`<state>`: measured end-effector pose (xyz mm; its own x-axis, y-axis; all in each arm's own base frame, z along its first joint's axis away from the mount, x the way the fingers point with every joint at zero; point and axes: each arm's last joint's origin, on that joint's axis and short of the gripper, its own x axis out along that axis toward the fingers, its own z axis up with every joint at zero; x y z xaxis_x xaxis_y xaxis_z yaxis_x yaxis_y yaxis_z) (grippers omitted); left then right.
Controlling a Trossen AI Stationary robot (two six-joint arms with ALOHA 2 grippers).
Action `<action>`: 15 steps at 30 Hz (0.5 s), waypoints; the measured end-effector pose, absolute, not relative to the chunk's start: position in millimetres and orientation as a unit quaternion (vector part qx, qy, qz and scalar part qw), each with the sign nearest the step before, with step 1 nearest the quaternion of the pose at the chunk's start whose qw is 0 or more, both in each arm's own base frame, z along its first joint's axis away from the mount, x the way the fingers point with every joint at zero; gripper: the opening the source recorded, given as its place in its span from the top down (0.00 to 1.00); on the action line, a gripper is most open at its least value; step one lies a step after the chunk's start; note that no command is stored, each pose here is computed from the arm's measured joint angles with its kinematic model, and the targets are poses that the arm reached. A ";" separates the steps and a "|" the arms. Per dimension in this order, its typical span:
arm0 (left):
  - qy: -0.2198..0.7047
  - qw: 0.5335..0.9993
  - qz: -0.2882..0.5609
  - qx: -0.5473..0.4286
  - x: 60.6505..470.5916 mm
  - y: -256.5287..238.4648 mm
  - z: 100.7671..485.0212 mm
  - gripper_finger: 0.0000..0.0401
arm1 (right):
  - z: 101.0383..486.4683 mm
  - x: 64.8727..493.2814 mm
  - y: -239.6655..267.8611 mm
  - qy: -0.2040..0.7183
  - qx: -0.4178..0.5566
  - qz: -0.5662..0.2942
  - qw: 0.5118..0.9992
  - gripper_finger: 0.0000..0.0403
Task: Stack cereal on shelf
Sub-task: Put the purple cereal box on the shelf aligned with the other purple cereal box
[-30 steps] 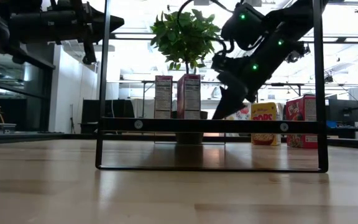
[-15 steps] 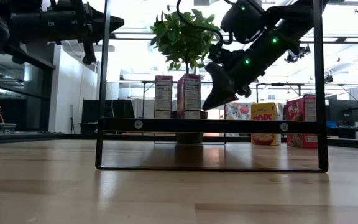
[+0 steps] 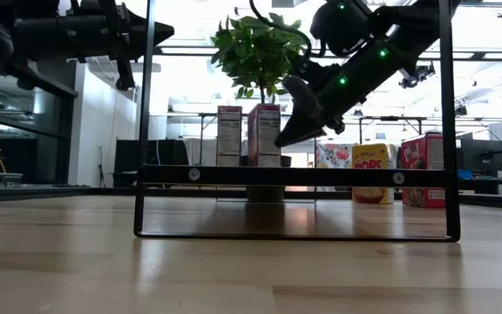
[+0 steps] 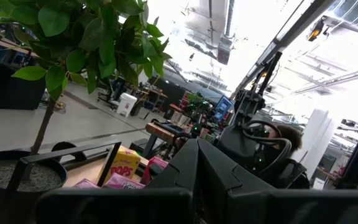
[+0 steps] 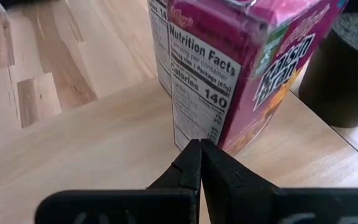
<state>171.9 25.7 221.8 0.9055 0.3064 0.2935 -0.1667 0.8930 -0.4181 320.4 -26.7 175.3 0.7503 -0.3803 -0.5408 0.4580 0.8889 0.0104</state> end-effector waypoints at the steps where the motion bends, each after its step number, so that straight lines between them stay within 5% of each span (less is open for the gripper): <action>1: -0.179 0.956 0.124 -0.195 171.8 25.7 221.9 1.00 | 175.6 320.6 -26.7 0.271 0.070 -0.224 0.933 1.00; 15: -0.181 0.954 0.134 -0.197 171.7 26.3 221.8 1.00 | 185.4 326.8 -26.4 0.218 0.070 -0.206 0.951 1.00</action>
